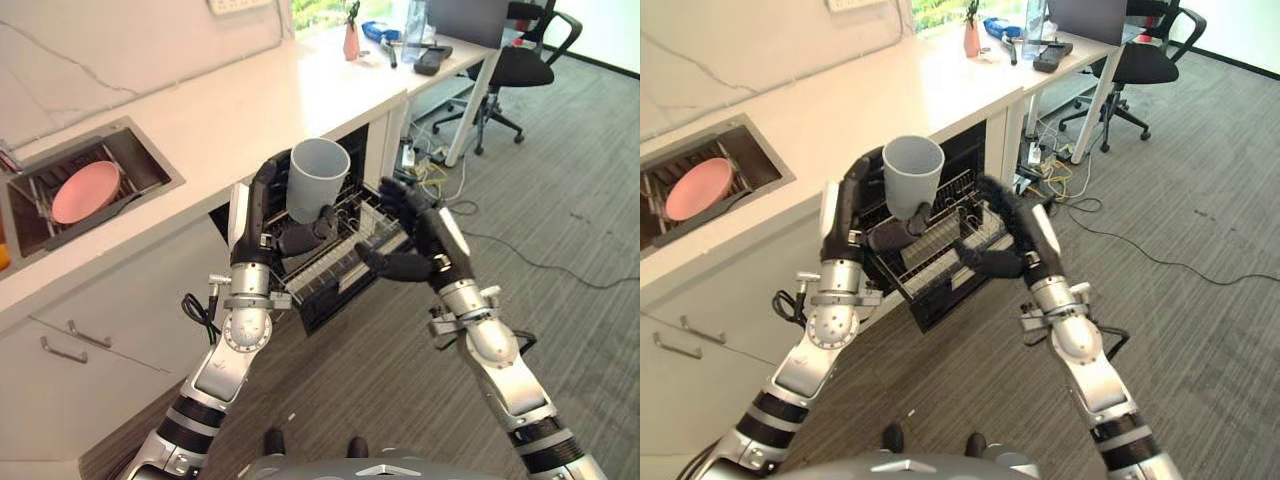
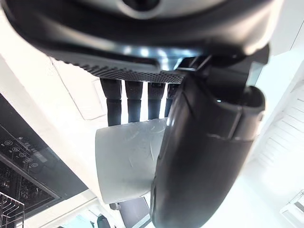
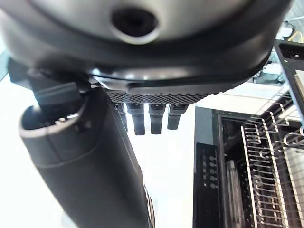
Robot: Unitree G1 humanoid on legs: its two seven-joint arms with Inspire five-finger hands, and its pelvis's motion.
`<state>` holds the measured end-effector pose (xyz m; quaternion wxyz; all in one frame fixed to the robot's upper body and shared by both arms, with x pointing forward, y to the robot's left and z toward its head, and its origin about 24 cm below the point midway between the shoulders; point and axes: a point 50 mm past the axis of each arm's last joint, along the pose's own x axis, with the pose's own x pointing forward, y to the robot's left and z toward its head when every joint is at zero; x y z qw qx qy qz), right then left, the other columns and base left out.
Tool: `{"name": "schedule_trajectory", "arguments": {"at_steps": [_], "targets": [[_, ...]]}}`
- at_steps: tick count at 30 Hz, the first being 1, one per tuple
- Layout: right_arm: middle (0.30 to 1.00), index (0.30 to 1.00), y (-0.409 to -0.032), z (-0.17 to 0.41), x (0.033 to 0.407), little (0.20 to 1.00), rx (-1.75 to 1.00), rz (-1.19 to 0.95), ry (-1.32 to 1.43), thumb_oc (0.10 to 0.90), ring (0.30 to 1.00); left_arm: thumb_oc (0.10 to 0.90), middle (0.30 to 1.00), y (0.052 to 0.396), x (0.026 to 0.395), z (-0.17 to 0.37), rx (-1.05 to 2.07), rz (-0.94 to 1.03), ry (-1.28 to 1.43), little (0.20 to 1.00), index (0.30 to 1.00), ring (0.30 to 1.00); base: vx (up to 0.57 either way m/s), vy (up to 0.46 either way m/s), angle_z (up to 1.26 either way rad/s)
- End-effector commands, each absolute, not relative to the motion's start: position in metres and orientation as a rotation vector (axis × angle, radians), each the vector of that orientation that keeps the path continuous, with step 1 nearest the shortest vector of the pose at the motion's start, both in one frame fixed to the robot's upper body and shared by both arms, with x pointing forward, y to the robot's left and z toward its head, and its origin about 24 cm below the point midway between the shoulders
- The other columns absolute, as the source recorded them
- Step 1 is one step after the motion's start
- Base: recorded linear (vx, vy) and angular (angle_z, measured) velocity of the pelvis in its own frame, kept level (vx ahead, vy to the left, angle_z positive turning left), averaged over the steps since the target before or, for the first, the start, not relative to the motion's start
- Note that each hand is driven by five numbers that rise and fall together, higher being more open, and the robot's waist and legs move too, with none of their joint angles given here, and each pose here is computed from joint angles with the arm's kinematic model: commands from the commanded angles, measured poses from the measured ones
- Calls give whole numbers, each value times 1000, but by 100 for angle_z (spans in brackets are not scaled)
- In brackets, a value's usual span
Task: Place the dishes in the dishwasher.
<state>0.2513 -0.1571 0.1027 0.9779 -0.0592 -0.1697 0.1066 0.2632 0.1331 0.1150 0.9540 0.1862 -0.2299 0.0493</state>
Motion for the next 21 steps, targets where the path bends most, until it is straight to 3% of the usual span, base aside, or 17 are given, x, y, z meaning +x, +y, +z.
{"name": "schedule_trajectory", "arguments": {"at_steps": [1,10,21], "targets": [[900,900,-132,158,249,900,23,278,-642,800,900,400,300,136,261,159,403,160,-738,300,300,300,15,43,-2],[900,900,-120,176,248,900,175,296,-692,800,900,400,300,141,257,164,416,203,-776,300,300,300,11,25,8],[900,900,-113,162,259,900,308,246,-626,800,900,400,300,114,250,164,342,115,-826,300,300,300,4,0,0]]}}
